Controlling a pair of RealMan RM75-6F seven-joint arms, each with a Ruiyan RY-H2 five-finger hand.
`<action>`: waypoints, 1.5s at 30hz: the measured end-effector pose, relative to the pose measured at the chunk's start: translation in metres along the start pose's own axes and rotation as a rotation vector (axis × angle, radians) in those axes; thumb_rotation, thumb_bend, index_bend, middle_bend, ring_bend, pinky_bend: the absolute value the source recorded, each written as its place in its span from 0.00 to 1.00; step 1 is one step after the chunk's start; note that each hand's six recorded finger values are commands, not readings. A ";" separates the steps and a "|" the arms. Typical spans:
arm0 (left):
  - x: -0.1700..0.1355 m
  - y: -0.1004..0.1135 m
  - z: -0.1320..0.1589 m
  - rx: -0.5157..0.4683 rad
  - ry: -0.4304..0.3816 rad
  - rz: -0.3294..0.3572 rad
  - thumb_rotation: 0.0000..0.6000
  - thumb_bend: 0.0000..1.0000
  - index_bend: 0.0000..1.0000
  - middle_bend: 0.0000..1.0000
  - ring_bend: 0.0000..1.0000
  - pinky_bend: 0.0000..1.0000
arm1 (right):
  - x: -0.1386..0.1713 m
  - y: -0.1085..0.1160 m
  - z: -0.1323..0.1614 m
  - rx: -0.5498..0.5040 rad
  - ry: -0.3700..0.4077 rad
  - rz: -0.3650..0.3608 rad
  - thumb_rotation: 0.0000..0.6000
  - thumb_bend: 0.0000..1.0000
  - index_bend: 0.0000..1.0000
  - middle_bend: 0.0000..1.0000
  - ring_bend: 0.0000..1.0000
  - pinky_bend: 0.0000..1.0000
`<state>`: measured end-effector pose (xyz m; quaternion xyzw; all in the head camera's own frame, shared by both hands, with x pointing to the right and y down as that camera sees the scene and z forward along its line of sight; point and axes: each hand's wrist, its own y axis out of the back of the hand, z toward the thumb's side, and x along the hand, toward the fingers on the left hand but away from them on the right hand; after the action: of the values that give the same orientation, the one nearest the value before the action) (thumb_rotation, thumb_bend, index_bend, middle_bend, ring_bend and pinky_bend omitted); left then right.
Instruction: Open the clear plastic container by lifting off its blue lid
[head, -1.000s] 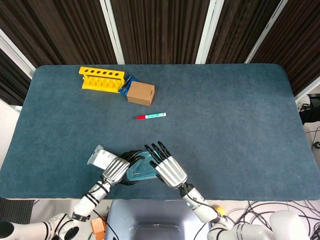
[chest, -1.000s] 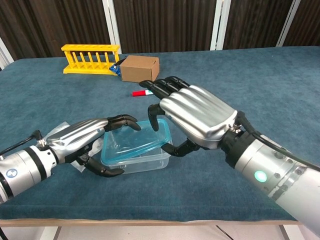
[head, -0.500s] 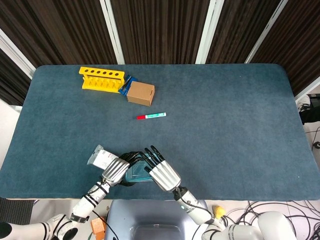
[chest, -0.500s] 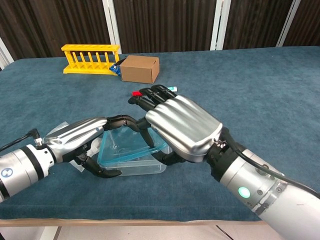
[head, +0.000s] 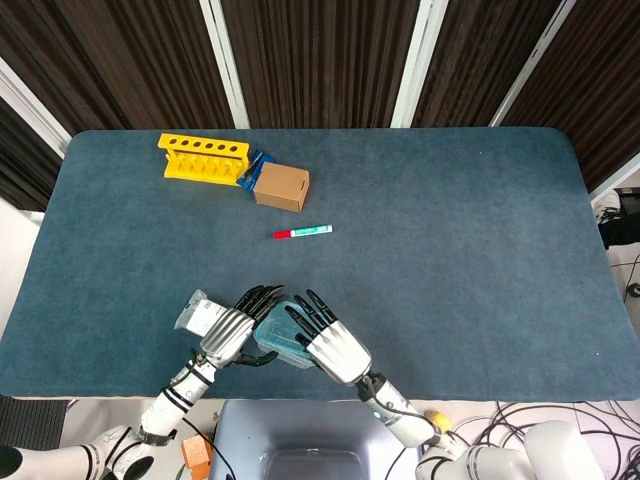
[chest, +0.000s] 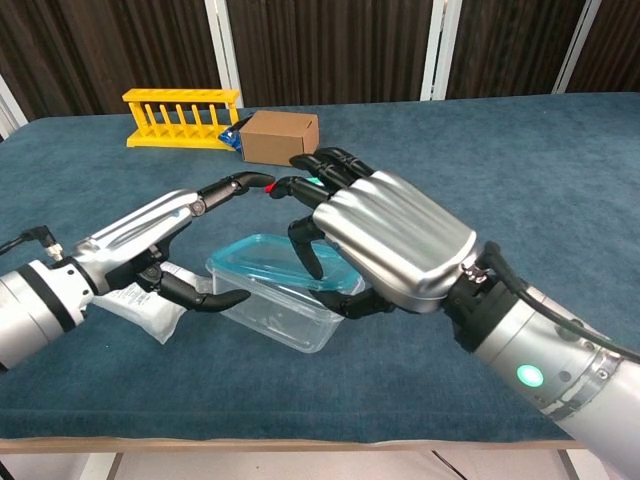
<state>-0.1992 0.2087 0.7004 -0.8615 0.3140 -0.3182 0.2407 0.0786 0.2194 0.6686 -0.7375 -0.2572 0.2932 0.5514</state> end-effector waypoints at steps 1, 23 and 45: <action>-0.001 0.002 -0.002 0.005 0.006 -0.002 0.94 0.24 0.00 0.00 0.00 0.01 | 0.001 0.002 -0.002 -0.001 -0.001 -0.006 1.00 0.40 0.79 0.15 0.01 0.03; -0.017 0.056 -0.046 0.118 0.117 0.077 0.93 0.24 0.00 0.00 0.00 0.01 | 0.012 0.044 -0.094 0.214 -0.132 -0.073 1.00 0.40 0.73 0.15 0.02 0.04; -0.035 0.069 -0.063 0.199 0.178 0.049 0.94 0.24 0.00 0.00 0.00 0.01 | 0.061 -0.010 -0.102 0.072 -0.175 0.363 1.00 0.04 0.00 0.00 0.00 0.00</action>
<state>-0.2909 0.1719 0.6870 -0.7937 0.3221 -0.4171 0.3038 0.1934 0.1968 0.6915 -0.7234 -0.1563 0.4598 0.4908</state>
